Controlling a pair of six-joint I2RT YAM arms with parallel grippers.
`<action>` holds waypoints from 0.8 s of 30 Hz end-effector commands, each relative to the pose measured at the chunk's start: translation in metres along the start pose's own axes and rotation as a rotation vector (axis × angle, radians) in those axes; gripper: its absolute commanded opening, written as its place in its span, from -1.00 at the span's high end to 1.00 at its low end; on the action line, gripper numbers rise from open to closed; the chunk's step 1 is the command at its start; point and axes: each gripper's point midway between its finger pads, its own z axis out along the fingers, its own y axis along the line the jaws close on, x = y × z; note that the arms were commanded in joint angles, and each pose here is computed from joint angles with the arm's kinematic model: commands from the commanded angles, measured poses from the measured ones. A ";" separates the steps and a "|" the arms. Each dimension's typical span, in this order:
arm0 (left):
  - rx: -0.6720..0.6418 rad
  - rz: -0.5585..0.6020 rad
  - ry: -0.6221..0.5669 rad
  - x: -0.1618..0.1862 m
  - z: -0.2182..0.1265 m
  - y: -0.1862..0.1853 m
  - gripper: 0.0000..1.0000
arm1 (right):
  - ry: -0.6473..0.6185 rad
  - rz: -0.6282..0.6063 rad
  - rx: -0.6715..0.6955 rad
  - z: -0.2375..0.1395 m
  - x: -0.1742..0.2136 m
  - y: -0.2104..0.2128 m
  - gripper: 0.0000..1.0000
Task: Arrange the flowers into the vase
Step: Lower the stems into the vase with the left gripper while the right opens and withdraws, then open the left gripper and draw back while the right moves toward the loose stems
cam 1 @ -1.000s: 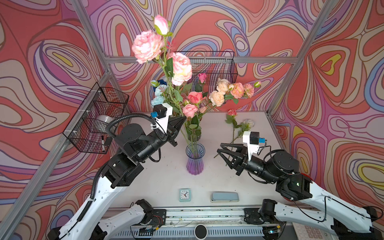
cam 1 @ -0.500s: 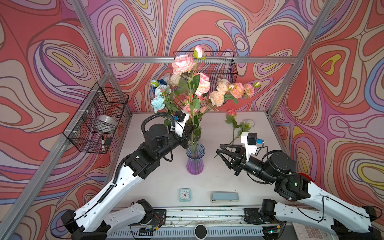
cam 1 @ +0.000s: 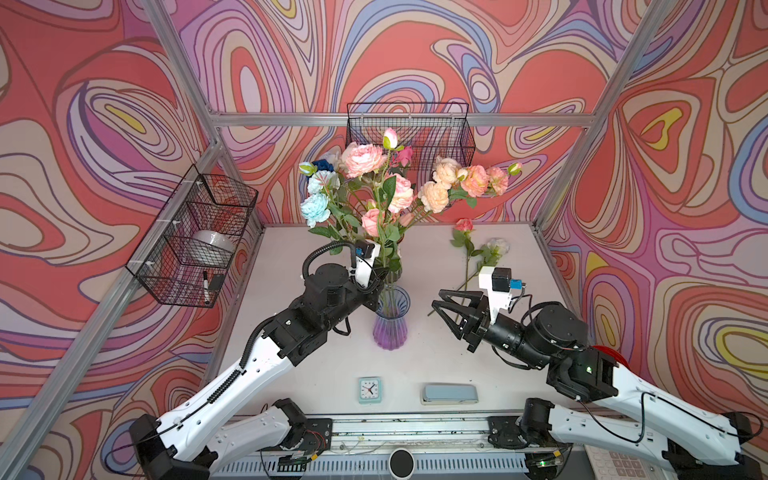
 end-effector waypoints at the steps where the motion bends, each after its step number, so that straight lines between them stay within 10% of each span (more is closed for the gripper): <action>1: -0.035 -0.032 0.019 0.008 0.000 0.004 0.88 | 0.003 0.014 0.009 0.001 0.004 -0.003 0.27; 6: -0.028 -0.042 -0.009 0.006 -0.010 -0.001 0.21 | 0.009 0.026 0.004 0.001 0.007 -0.002 0.24; 19: 0.062 -0.147 -0.185 -0.037 -0.072 -0.011 -0.38 | 0.072 0.079 0.081 0.005 0.035 -0.020 -0.01; 24: 0.125 -0.250 -0.281 -0.044 -0.105 -0.013 -0.57 | 0.171 0.149 0.346 0.008 0.080 -0.070 -0.12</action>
